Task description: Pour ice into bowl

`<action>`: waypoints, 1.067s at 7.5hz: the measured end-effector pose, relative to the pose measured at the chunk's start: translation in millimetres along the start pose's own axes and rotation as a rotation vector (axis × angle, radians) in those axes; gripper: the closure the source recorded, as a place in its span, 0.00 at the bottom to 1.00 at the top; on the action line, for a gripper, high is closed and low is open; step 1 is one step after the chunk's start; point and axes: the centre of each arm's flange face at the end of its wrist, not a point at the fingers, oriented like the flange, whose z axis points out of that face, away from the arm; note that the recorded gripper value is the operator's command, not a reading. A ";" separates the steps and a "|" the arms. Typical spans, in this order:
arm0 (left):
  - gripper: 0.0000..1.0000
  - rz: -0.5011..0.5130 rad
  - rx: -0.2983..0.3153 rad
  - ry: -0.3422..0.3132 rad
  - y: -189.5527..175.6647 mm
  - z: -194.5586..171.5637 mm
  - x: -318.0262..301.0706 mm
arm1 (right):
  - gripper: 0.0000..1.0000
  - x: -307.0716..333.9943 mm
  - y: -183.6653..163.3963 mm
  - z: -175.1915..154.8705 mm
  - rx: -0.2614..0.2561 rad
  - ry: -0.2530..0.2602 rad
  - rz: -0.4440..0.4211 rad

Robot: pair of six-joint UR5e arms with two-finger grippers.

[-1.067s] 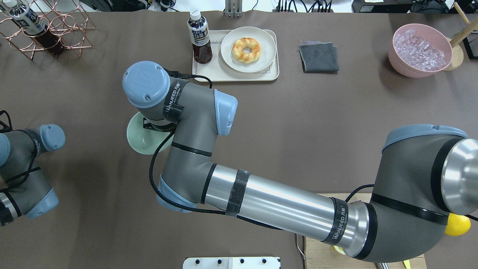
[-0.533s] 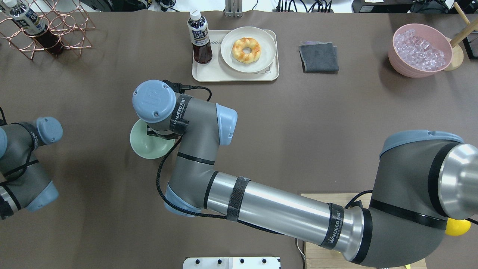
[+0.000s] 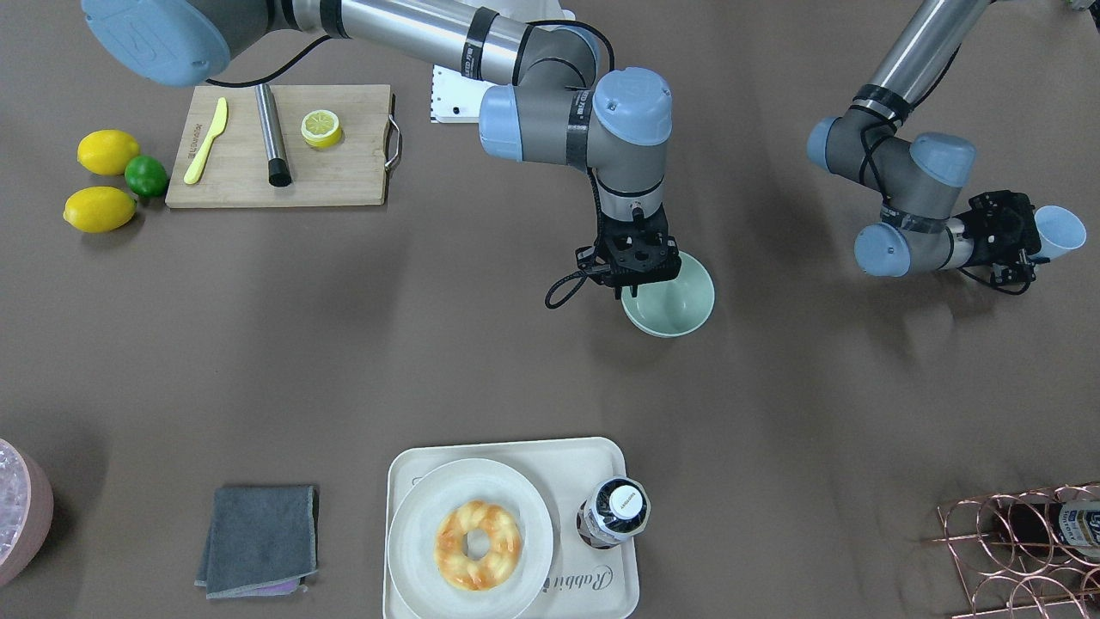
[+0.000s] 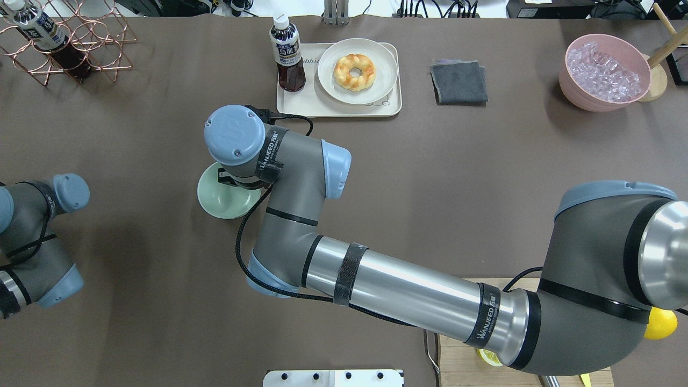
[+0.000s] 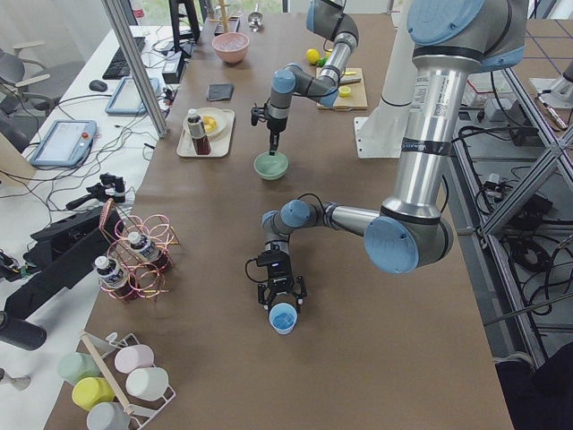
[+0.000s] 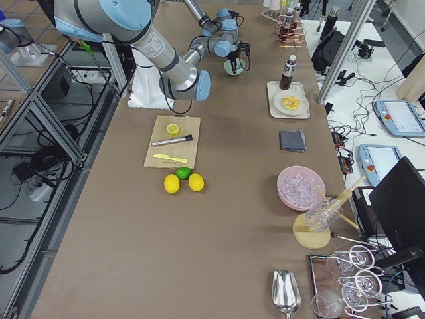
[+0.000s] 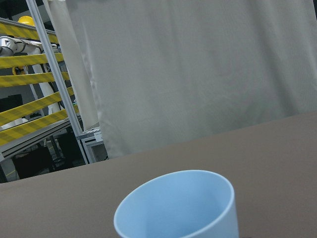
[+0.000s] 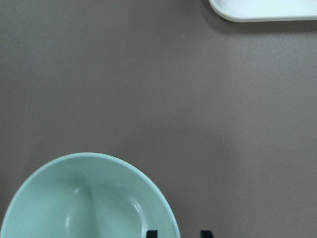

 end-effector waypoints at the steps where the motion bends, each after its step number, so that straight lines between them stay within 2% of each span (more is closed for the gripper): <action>1: 0.10 -0.010 0.005 -0.005 2.1 5.1 0.2 | 0.14 1.2 -6.9 -5.8 0.006 -0.006 0.005; 3: 0.20 -0.016 0.004 -0.003 6.2 14.0 1.3 | 0.12 6.0 -27.0 -24.0 0.015 -0.022 0.016; 5: 0.40 -0.014 0.005 -0.002 8.0 19.0 1.5 | 0.09 34.2 -76.2 -64.3 -0.010 -0.027 0.021; 6: 0.42 -0.012 0.005 -0.003 7.7 20.0 1.7 | 0.09 62.3 -104.1 -88.9 -0.033 -0.031 -0.023; 8: 0.43 0.004 -0.001 -0.005 3.1 19.0 4.7 | 0.07 143.4 -139.7 -118.0 -0.051 -0.034 -0.107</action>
